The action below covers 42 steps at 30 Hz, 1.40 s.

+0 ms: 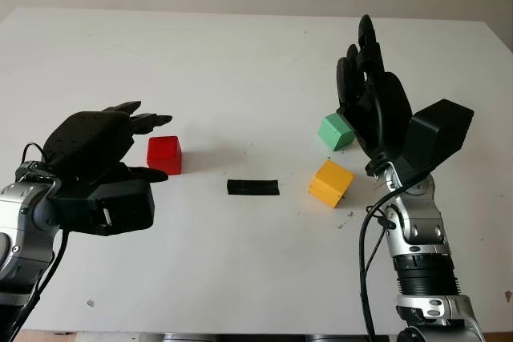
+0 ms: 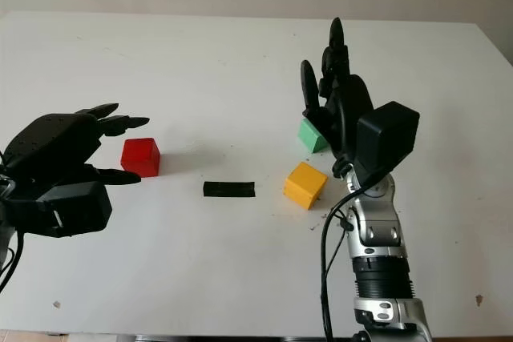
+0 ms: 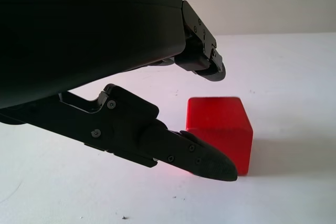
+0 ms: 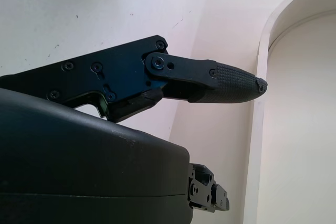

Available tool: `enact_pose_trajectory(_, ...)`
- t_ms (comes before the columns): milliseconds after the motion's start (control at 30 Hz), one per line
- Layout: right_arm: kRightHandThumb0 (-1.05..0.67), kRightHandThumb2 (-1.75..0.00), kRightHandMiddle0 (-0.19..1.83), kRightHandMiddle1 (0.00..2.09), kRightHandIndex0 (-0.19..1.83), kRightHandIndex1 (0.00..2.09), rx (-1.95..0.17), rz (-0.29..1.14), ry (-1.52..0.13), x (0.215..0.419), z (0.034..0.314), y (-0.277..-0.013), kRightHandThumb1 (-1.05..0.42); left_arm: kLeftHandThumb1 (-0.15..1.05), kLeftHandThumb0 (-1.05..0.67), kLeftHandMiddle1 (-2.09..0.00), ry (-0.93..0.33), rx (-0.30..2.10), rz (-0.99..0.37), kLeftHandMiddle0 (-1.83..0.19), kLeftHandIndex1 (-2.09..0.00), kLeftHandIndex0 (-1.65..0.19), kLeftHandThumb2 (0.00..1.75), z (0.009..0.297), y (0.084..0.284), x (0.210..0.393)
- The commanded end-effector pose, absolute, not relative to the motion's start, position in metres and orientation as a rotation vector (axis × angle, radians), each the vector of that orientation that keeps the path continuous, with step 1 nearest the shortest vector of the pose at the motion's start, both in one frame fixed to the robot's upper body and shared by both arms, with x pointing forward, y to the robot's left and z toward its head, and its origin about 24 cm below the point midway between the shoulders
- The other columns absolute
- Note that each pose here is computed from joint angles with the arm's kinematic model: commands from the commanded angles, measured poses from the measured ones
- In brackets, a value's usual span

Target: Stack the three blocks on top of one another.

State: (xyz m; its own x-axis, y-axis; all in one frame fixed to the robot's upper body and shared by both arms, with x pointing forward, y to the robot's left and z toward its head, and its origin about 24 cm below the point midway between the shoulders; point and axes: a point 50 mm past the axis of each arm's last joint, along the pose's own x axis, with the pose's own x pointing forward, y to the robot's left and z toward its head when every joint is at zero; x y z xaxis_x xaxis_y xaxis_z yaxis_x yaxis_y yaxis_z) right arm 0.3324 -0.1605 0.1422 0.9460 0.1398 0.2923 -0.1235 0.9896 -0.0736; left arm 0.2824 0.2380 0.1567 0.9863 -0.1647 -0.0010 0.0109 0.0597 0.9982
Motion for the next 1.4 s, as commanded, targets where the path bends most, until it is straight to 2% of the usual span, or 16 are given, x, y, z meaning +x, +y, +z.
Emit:
enact_pose_trajectory(0,-0.73,-0.55,-0.19,0.00,-0.19,0.00,-0.055,0.127,-0.310,0.330,0.144,-0.161,-1.05,0.93,-0.68,-0.05,-0.130,1.524,-0.134,-0.17,-0.08,-0.35,0.04,0.152,0.237,0.283)
enact_pose_trajectory(200,-0.72,-0.55,-0.19,0.00,-0.19,0.00,-0.055,0.129,-0.308,0.330,0.145,-0.162,-1.05,0.89,-0.64,-0.05,-0.149,1.554,-0.096,-0.18,-0.10,-0.41,0.04,0.148,0.238,0.288)
enact_pose_trajectory(467,-0.72,-0.56,-0.19,0.00,-0.19,0.00,-0.057,0.126,-0.313,0.330,0.146,-0.162,-1.05,0.93,-0.59,-0.08,-0.215,1.513,-0.046,-0.25,-0.16,-0.54,0.06,0.143,0.241,0.291)
enact_pose_trajectory(733,-0.72,-0.56,-0.19,0.00,-0.19,0.00,-0.061,0.118,-0.312,0.331,0.146,-0.162,-1.05,0.97,-0.45,-0.08,-0.260,1.449,-0.067,-0.33,-0.26,-0.70,0.07,0.143,0.243,0.292)
enact_pose_trajectory(1133,-0.73,-0.54,-0.19,0.00,-0.19,0.00,-0.058,0.105,-0.312,0.332,0.146,-0.161,-1.05,1.01,-0.36,-0.07,-0.257,1.395,-0.111,-0.36,-0.31,-0.72,0.07,0.144,0.245,0.292)
enact_pose_trajectory(1167,-0.73,-0.54,-0.19,0.00,-0.19,0.00,-0.057,0.102,-0.312,0.332,0.146,-0.161,-1.05,1.02,-0.34,-0.06,-0.273,1.380,-0.112,-0.37,-0.36,-0.72,0.06,0.144,0.245,0.292)
enact_pose_trajectory(1233,-0.73,-0.53,-0.19,0.00,-0.19,0.00,-0.050,0.100,-0.313,0.332,0.145,-0.161,-1.05,1.04,-0.32,-0.06,-0.296,1.346,-0.117,-0.39,-0.84,-0.51,0.08,0.145,0.246,0.292)
enact_pose_trajectory(1267,-0.72,-0.53,-0.19,0.00,-0.19,0.00,-0.049,0.101,-0.314,0.332,0.145,-0.160,-1.05,1.05,-0.31,-0.05,-0.300,1.327,-0.120,-0.39,-1.00,-0.42,0.09,0.147,0.246,0.292)
enact_pose_trajectory(1367,-0.72,-0.52,-0.19,0.00,-0.19,0.00,-0.043,0.098,-0.310,0.332,0.145,-0.160,-1.05,1.05,-0.31,-0.05,-0.312,1.298,-0.135,-0.38,-1.13,-0.36,0.11,0.153,0.244,0.292)
